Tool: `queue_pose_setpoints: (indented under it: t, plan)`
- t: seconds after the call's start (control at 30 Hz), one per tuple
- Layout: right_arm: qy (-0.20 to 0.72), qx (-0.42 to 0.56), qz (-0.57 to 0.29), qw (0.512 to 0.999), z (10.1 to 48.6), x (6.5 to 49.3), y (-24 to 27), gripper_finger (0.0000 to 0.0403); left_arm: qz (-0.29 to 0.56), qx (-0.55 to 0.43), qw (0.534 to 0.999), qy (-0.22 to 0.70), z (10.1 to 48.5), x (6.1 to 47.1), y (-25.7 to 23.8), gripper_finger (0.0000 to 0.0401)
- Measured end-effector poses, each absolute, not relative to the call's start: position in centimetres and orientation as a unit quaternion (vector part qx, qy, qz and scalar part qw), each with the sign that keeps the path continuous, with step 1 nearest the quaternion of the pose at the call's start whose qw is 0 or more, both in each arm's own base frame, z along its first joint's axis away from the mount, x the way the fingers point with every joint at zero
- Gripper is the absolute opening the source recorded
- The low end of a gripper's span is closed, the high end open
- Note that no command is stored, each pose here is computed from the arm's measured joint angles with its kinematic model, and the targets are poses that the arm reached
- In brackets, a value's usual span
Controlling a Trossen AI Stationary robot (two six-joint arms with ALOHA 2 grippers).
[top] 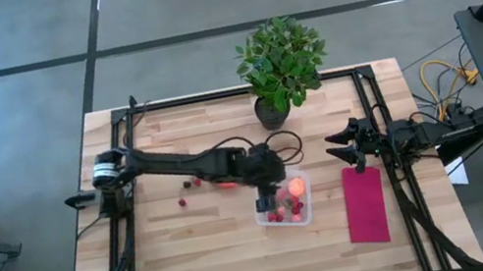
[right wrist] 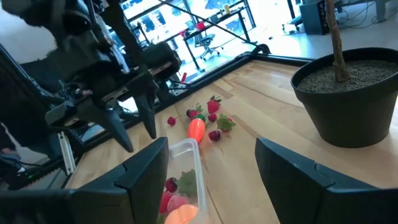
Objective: Pick and placing Produce into tupperware
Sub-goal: Put the red cherry into the transparent bin
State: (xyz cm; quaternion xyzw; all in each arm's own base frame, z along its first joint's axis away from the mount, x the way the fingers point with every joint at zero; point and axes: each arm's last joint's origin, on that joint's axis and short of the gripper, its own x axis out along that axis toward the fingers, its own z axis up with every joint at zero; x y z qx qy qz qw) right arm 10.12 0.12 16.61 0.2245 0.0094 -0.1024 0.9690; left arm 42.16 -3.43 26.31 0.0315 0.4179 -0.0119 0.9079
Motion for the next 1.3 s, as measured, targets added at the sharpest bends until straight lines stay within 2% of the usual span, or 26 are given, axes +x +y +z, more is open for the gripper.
queue_pose_setpoints:
  t: [0.13, 0.27, 0.4, 0.5, 0.63, 0.77, 0.9, 1.07, 1.3]
  plan:
    - [0.009, 0.225, -0.102, 0.969, 16.6, 10.1, 0.1, 0.0233, 0.0, 0.0, 0.896, 0.445, 26.8, 41.0, -4.0, 0.0198]
    - [0.009, 0.225, -0.102, 0.969, 16.6, 10.1, 0.1, 0.0233, 0.02, -0.026, 0.856, 0.515, 27.2, 38.7, -4.8, 0.0229]
    - [0.009, 0.225, -0.102, 0.969, 16.6, 10.1, 0.1, 0.0233, 0.081, -0.025, 0.772, 0.63, 26.6, 35.2, -5.3, 0.0232]
    - [0.009, 0.224, -0.102, 0.969, 16.6, 10.1, 0.1, 0.0233, 0.119, -0.019, 0.722, 0.681, 25.7, 32.8, -5.5, 0.0232]
    - [0.009, 0.225, -0.102, 0.969, 16.6, 10.1, 0.1, 0.0233, 0.195, -0.124, 0.677, 0.699, 23.6, 29.9, -5.1, 0.0232]
    - [0.009, 0.224, -0.103, 0.969, 16.6, 10.1, 0.1, 0.0233, 0.294, -0.269, 0.63, 0.666, 21.9, 27.0, -4.4, 0.0232]
    - [0.01, 0.224, -0.103, 0.969, 16.6, 10.1, 0.1, 0.0233, 0.369, -0.369, 0.597, 0.61, 21.2, 24.1, -4.0, 0.0232]
    - [0.009, 0.224, -0.103, 0.969, 16.6, 10.1, 0.1, 0.0233, 0.417, -0.452, 0.58, 0.534, 20.4, 21.2, -3.2, 0.0232]
    - [0.01, 0.224, -0.102, 0.969, 16.6, 10.1, 0.1, 0.0233, 0.457, -0.488, 0.558, 0.491, 17.9, 18.9, -2.3, 0.0232]
